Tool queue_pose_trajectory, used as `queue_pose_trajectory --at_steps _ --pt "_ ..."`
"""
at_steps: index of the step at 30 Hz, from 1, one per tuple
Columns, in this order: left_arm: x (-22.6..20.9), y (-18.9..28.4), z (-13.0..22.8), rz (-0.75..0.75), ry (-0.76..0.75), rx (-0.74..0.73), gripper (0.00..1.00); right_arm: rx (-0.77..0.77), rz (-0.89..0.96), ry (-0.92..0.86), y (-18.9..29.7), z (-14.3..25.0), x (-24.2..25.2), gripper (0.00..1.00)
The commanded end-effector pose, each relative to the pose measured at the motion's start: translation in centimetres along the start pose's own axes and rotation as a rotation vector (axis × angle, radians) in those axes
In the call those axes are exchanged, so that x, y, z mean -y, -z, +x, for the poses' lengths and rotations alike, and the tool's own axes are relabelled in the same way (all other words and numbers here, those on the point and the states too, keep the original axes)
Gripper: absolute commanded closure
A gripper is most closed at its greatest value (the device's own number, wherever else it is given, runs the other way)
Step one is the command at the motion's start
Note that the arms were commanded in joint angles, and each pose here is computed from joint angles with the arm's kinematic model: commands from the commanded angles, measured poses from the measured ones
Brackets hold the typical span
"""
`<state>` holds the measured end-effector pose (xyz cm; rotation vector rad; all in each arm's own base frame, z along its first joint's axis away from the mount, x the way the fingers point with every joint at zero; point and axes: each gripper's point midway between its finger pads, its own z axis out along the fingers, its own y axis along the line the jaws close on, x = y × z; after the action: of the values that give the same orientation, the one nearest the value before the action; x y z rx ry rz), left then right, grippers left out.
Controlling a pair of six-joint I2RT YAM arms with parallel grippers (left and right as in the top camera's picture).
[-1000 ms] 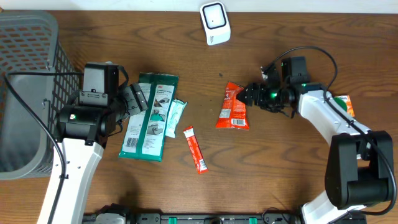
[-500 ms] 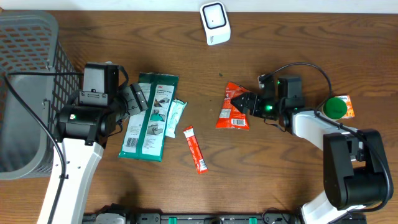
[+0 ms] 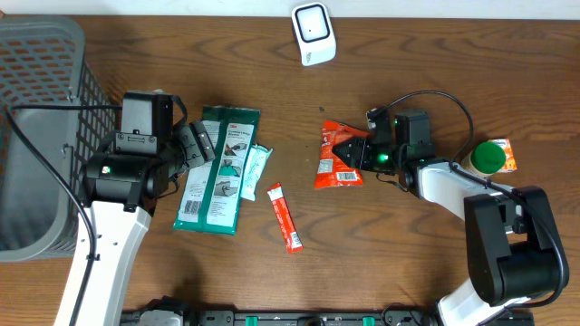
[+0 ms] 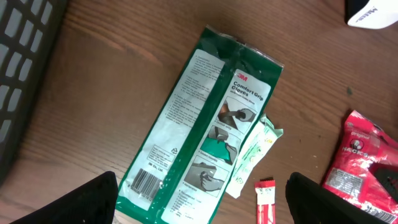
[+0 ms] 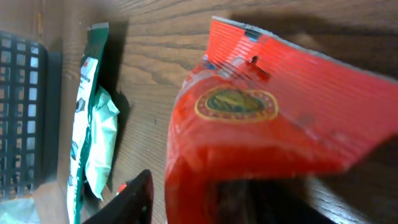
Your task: Scan the item barcode
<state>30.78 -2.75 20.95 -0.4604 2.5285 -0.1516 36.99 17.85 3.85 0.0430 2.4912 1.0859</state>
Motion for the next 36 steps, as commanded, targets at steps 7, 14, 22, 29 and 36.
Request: queue_pose_trajectory --at_steps 7,14,22,29,36 --pt "-0.1 0.2 -0.5 -0.008 0.008 0.015 0.13 -0.034 0.023 0.001 -1.0 1.3 0.8 0.88" --pt "-0.1 0.2 -0.5 -0.008 0.008 0.015 0.13 0.001 -0.048 0.068 -0.5 -0.1 -1.3 0.99" --pt "-0.1 0.2 -0.5 -0.008 0.008 0.015 0.13 0.041 -0.036 0.3 4.1 -2.7 -6.3 0.99" --pt "-0.1 0.2 -0.6 -0.008 0.008 0.016 0.13 0.016 0.11 0.451 9.2 -5.3 -10.6 0.99" --pt "-0.1 0.2 -0.5 -0.008 0.008 0.015 0.13 -0.002 0.232 0.603 12.5 -7.6 -15.9 0.99"
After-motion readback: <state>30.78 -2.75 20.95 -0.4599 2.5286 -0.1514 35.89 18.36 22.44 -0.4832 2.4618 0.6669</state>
